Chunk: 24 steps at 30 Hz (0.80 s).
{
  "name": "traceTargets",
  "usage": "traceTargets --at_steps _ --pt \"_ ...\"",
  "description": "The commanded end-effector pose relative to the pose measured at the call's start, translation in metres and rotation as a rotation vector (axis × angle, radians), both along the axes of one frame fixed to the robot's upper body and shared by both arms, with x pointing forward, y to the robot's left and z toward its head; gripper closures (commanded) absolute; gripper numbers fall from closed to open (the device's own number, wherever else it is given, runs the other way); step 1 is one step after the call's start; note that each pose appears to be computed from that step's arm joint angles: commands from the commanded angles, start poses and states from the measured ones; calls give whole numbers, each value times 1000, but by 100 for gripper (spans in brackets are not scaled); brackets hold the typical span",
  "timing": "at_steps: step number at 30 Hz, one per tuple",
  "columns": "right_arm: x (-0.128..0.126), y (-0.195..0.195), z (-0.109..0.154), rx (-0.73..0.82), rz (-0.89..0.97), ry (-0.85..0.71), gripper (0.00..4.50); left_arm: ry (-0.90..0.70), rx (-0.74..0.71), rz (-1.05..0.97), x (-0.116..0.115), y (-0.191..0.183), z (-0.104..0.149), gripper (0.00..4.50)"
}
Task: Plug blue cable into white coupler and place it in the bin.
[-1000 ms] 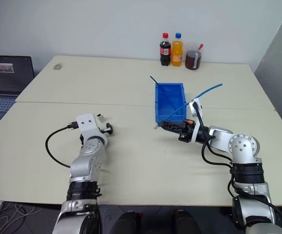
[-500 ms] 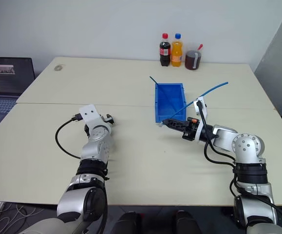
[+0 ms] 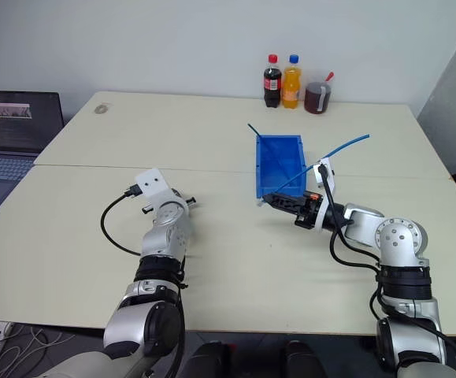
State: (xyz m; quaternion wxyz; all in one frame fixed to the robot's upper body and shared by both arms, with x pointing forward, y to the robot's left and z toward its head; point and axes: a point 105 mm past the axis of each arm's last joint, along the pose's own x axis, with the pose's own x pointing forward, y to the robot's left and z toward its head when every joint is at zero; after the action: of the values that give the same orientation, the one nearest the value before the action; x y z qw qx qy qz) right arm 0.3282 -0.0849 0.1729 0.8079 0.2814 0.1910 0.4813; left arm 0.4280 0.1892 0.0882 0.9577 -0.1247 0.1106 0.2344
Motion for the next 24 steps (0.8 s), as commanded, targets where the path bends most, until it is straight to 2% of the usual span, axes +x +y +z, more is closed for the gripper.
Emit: traceTargets --at_steps 1,3,5,7,10,12,13,15,21,24 --pt "0 -5 12 17 -27 -60 433 85 0 -87 -4 -10 -21 369" --pt "0 -4 15 12 -29 -78 433 25 88 -257 2 -15 -7 369" --pt "0 -3 24 -15 -27 -129 433 -50 182 -587 -3 -38 8 369" --pt "-1 -1 34 -59 -7 -198 433 -89 244 -919 -26 -61 12 369" --pt "-5 9 38 -216 72 -343 433 -105 227 -1470 -92 -83 14 369" --pt "-7 17 32 -318 131 -433 433 -73 198 -1741 -128 -90 13 369" --pt "-7 21 29 -351 160 -470 433 -62 191 -1838 -138 -92 12 369" --pt "-9 28 22 -399 215 -529 433 -64 199 -1952 -144 -96 9 369" --pt "-23 44 -20 -557 399 -647 433 20 370 -2079 -125 -93 -27 369" --pt "-28 48 -33 -585 448 -663 433 19 408 -2106 -119 -93 -34 369"
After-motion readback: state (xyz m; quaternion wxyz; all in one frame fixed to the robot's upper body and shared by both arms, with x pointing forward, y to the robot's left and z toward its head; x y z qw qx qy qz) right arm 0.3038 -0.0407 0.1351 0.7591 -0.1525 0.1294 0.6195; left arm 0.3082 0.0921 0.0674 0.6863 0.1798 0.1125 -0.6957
